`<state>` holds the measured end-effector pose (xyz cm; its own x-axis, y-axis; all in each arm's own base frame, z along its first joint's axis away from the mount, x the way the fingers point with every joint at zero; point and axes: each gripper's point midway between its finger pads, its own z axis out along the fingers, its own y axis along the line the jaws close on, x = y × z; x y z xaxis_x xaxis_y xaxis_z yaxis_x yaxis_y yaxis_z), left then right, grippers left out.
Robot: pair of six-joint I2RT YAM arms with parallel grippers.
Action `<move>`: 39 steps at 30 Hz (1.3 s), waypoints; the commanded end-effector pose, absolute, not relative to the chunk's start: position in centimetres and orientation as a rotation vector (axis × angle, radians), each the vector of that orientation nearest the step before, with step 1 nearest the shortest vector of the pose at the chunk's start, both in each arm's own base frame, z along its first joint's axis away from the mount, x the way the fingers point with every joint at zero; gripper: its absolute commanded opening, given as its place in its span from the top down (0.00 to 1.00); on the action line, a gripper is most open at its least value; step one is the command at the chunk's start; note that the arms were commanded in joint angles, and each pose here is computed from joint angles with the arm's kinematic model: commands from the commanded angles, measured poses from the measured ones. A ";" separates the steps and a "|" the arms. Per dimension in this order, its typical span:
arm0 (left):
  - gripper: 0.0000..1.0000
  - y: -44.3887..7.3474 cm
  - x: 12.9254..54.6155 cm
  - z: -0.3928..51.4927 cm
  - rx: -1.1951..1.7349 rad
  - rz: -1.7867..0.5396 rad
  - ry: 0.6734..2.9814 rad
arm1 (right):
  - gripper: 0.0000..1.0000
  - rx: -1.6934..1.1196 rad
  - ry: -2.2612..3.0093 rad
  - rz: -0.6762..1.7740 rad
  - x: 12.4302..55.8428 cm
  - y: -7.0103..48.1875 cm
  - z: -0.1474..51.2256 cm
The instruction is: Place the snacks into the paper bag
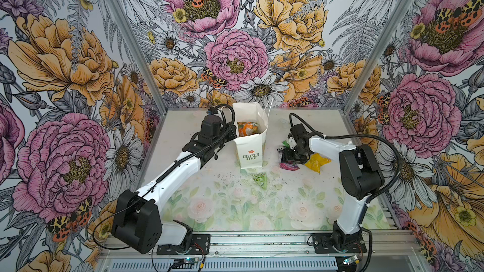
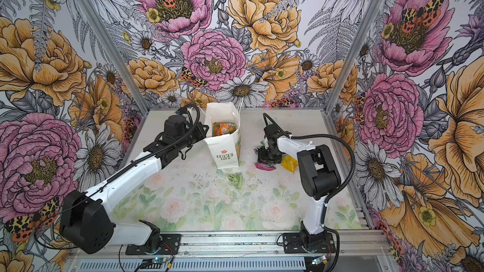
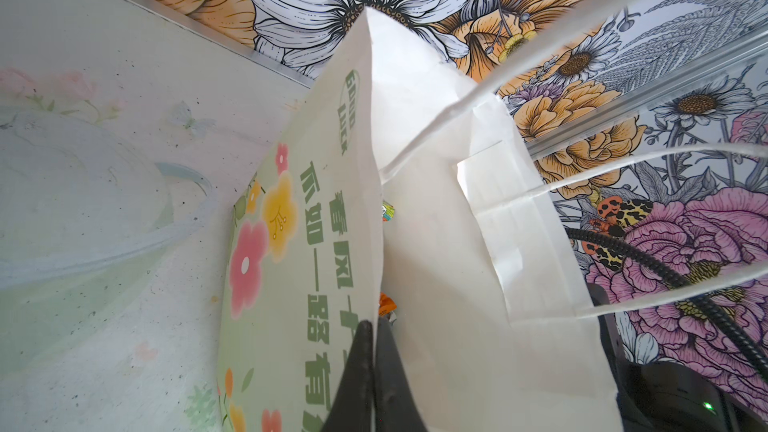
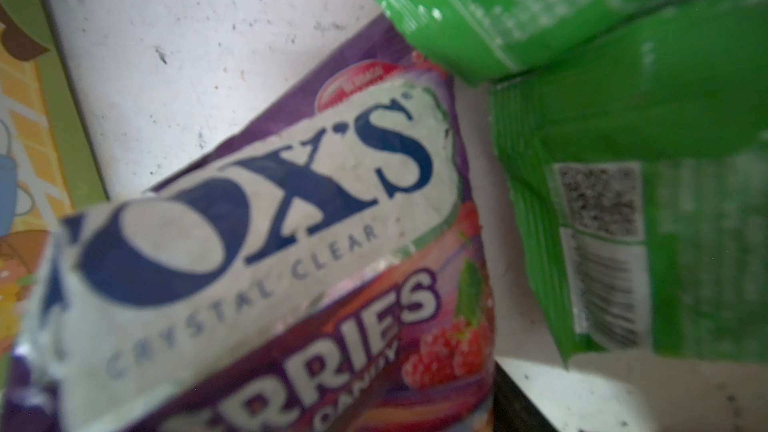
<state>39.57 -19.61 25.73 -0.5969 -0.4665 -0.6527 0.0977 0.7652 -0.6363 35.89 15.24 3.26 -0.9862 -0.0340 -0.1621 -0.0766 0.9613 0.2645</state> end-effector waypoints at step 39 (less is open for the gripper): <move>1.00 -18.6 38.9 27.1 -0.268 -0.826 2.019 | 0.86 -0.075 2.625 0.592 35.0 15.9 18.8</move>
<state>39.10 -19.03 25.69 -0.5927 -0.4713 -0.6531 0.0930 0.7654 -0.6368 34.56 15.69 14.79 -0.9341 0.0160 -0.3567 -0.1230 0.9235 0.3634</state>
